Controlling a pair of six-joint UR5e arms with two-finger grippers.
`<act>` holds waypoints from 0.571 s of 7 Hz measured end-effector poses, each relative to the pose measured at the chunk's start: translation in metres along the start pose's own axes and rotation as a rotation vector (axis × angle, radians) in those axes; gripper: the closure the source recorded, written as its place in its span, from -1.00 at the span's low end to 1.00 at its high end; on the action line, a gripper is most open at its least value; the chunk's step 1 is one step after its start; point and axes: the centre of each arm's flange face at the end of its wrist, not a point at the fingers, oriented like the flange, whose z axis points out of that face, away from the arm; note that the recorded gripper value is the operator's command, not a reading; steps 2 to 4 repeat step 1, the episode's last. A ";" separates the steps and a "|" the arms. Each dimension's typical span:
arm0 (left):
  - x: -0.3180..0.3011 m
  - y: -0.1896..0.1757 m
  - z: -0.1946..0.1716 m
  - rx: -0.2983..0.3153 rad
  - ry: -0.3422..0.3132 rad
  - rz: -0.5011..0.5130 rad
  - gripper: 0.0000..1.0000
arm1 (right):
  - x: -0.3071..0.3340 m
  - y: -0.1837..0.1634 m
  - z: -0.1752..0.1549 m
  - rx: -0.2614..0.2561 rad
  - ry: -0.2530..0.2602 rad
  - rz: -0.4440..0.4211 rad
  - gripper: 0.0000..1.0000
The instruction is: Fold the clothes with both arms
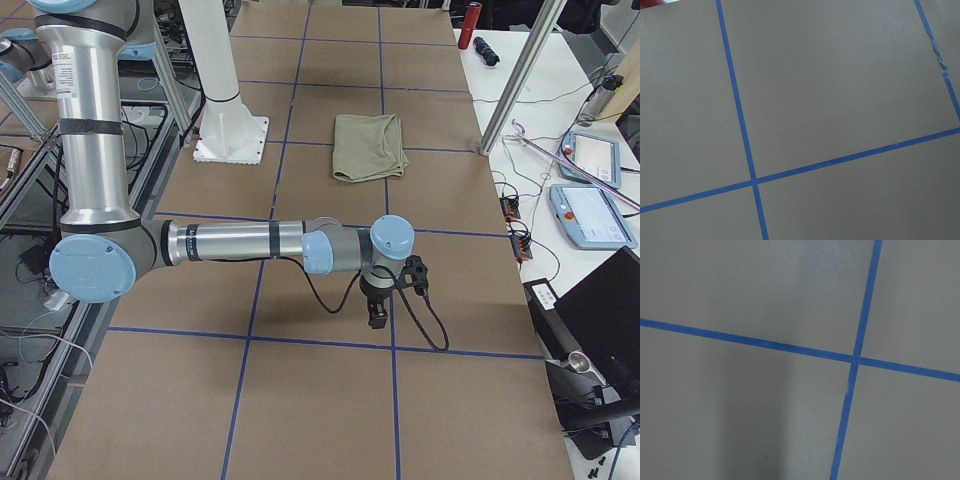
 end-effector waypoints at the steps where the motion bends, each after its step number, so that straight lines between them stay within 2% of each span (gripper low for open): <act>1: 0.002 -0.001 -0.001 0.003 0.000 0.003 -1.00 | -0.001 -0.001 -0.001 0.003 0.000 -0.003 -1.00; 4: 0.002 -0.001 -0.001 0.003 0.000 0.003 -1.00 | -0.001 -0.001 -0.001 0.003 0.000 -0.003 -1.00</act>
